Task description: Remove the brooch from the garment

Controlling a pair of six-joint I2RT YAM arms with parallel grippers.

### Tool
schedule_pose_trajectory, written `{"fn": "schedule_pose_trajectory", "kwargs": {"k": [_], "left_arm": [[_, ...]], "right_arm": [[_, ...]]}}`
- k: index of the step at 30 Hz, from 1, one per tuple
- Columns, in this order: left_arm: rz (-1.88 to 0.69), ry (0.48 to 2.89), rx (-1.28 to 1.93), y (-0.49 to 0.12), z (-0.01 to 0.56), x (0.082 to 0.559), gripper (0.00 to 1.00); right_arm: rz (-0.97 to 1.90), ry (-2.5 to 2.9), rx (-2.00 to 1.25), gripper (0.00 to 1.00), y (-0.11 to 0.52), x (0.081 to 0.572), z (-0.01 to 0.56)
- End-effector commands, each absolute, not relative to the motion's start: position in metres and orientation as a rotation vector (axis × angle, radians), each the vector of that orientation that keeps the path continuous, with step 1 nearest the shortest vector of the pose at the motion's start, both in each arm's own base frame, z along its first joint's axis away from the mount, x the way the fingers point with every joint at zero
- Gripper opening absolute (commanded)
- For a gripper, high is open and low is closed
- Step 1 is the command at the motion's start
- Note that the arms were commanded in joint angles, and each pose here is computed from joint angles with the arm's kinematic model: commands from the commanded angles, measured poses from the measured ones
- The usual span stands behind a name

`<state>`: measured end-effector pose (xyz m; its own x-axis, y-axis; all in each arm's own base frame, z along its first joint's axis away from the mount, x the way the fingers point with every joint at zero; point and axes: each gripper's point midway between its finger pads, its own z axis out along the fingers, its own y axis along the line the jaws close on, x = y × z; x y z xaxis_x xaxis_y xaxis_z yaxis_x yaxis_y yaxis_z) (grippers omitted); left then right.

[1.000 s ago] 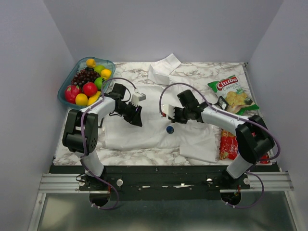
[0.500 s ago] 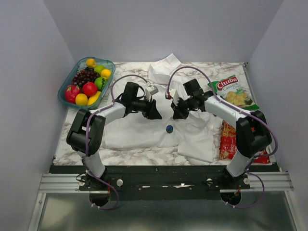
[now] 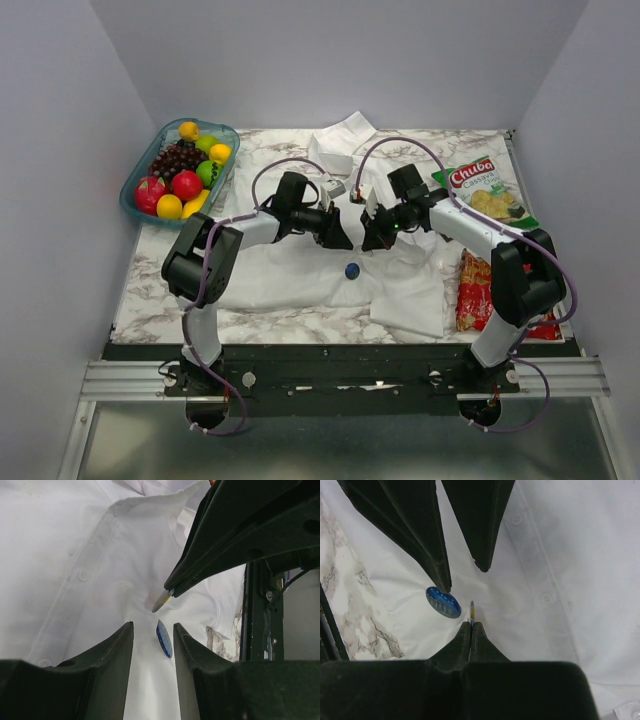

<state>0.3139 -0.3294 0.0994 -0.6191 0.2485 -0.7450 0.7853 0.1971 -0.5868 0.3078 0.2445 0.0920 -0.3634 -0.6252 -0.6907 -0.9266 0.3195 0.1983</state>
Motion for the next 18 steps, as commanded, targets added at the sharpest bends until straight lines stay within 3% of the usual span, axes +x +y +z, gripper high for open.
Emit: {"fn": "schedule_pose_trajectory", "kwargs": {"k": [1,18], "left_arm": [[-1.491,1.904,1.000,-0.348,0.106,0.317,0.46],[-1.585,1.904,1.063,-0.356,0.097,0.300,0.32]], "right_arm": [[0.892,2.138,-1.346,0.01,0.247,0.295,0.087],[0.904,2.152,-1.292,0.01,0.256,0.310,0.089]]}}
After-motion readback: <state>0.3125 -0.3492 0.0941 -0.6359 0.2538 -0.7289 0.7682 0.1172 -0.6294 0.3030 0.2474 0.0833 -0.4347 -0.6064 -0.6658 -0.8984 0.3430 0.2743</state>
